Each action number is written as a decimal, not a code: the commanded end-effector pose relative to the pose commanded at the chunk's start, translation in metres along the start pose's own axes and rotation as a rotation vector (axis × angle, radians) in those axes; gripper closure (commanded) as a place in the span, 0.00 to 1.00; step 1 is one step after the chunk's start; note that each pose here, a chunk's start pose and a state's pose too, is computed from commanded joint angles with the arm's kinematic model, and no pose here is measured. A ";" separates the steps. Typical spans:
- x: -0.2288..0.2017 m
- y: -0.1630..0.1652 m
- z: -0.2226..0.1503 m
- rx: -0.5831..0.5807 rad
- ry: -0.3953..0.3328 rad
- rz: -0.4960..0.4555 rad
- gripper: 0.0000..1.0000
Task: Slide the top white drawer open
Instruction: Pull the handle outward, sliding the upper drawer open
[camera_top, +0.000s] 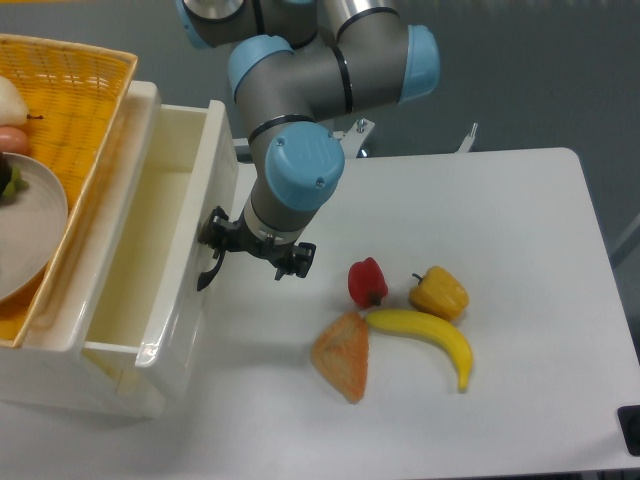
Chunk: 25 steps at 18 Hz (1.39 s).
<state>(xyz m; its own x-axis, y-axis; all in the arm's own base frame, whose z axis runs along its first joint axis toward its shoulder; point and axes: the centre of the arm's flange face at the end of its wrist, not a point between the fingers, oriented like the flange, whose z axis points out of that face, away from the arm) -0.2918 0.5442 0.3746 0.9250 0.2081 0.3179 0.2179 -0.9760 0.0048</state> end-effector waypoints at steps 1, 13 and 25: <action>-0.002 0.001 0.000 -0.001 0.000 0.010 0.00; -0.007 0.001 -0.005 -0.005 -0.024 0.017 0.00; -0.023 0.007 -0.011 -0.010 -0.042 0.042 0.00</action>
<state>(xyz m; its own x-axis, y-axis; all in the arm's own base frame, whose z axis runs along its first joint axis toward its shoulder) -0.3145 0.5323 0.3774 0.9456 0.1694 0.2777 0.1759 -0.9844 0.0015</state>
